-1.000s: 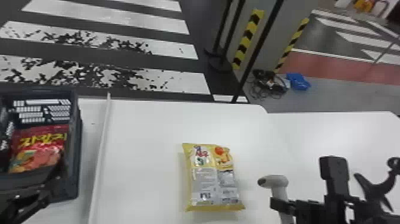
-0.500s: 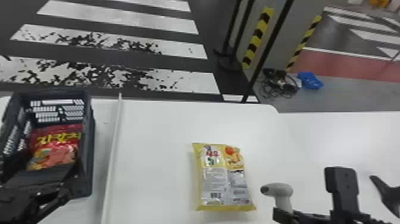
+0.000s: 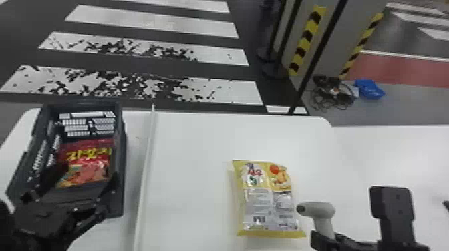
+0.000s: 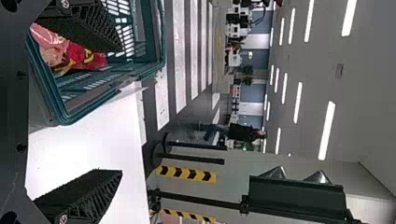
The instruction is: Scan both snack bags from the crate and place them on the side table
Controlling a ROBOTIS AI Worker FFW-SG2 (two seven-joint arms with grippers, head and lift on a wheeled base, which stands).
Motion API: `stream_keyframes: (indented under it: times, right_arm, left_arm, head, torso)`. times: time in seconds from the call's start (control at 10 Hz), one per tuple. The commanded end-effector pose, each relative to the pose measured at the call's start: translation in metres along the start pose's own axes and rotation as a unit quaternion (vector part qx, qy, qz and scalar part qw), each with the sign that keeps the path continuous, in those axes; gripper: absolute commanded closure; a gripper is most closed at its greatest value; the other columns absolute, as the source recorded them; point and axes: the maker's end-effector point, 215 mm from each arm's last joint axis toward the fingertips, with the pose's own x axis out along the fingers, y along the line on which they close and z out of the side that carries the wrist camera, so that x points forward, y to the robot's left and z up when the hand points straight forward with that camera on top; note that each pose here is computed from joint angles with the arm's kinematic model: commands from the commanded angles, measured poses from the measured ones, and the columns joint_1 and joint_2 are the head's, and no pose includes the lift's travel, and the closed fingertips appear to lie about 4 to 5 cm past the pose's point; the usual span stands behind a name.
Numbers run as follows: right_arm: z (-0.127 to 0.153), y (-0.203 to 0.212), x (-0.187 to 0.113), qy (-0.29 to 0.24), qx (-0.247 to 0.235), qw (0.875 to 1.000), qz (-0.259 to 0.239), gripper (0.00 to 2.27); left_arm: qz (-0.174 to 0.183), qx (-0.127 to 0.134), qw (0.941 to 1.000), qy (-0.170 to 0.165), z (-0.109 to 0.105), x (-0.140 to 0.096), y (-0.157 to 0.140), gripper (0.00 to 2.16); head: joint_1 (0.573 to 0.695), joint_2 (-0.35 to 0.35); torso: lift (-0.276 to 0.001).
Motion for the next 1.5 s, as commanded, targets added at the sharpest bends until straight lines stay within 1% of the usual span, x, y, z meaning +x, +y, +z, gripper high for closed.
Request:
stream_keyframes:
  times: [0.0, 0.2, 0.5, 0.7, 1.1, 1.4]
  right_arm:
    - [-0.007, 0.015, 0.001, 0.007, -0.014, 1.000, -0.001, 2.26]
    - [-0.008, 0.039, -0.001, 0.007, -0.036, 0.999, 0.000, 2.26]
    - [-0.007, 0.068, -0.005, 0.000, -0.062, 0.998, -0.002, 2.26]
    - [-0.012, 0.079, -0.006, 0.003, -0.073, 0.997, -0.005, 2.26]
    - [-0.019, 0.101, -0.008, 0.007, -0.086, 0.996, 0.006, 2.26]
    - [-0.034, 0.104, 0.004, 0.029, -0.092, 0.995, 0.006, 2.26]
  left_arm:
    - [-0.001, -0.001, 1.0000, 0.001, -0.001, 0.001, -0.002, 0.07]
    - [-0.003, -0.001, 1.0000, 0.002, -0.002, 0.003, -0.004, 0.07]
    - [-0.008, 0.001, 1.0000, 0.001, -0.001, 0.007, -0.008, 0.07]
    - [-0.010, 0.001, 0.9999, 0.002, -0.003, 0.009, -0.009, 0.07]
    - [-0.014, 0.001, 0.9999, 0.005, -0.007, 0.012, -0.011, 0.07]
    - [-0.019, 0.003, 0.9998, 0.006, -0.007, 0.013, -0.014, 0.07]
  head:
    - [0.695, -0.197]
    - [0.695, -0.180]
    - [0.695, -0.123]
    - [0.695, -0.103]
    - [0.695, -0.064]
    - [0.695, -0.050]
  torso:
    - [-0.095]
    - [-0.095]
    - [-0.095]
    - [-0.095]
    - [-0.095]
    - [-0.095]
